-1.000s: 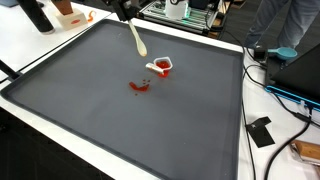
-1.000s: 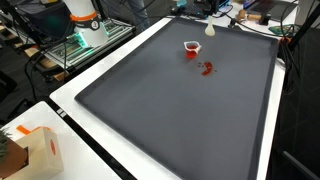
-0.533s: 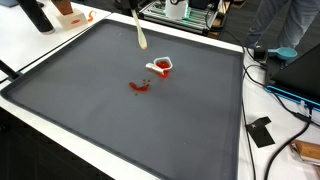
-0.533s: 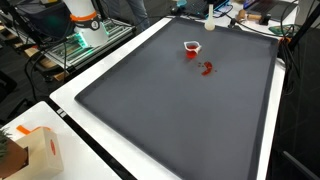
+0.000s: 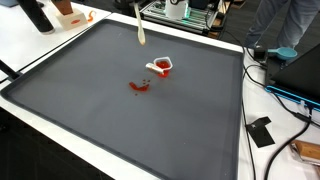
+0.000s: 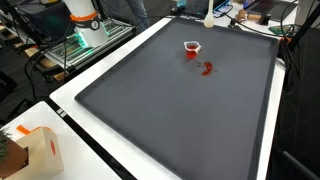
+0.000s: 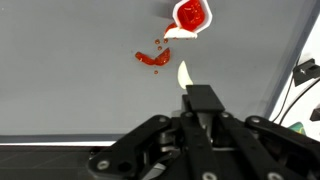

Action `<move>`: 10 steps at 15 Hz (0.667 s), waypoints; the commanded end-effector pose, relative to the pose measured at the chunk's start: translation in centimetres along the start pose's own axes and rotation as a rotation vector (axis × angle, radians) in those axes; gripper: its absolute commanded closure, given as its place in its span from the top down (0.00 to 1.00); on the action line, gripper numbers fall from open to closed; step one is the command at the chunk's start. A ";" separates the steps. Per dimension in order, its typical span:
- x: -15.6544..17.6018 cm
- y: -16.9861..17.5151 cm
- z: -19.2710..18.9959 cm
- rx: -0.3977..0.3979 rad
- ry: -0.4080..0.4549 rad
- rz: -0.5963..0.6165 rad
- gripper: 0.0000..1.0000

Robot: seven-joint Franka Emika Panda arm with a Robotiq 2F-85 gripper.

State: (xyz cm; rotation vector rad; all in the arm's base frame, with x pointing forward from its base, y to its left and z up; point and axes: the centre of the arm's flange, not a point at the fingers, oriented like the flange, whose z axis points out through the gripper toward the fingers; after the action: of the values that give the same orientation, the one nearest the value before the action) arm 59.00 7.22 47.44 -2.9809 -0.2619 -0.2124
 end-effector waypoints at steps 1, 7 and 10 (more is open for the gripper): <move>-1.1 -1.3 -0.5 -0.061 -0.017 -0.017 0.03; -1.1 -2.8 -0.5 -0.108 -0.023 -0.053 0.03; -1.1 -3.2 -0.4 -0.119 -0.027 -0.068 0.03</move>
State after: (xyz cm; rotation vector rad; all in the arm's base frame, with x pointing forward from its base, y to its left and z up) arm 58.46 9.70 47.95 -3.0626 -0.3619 -0.2260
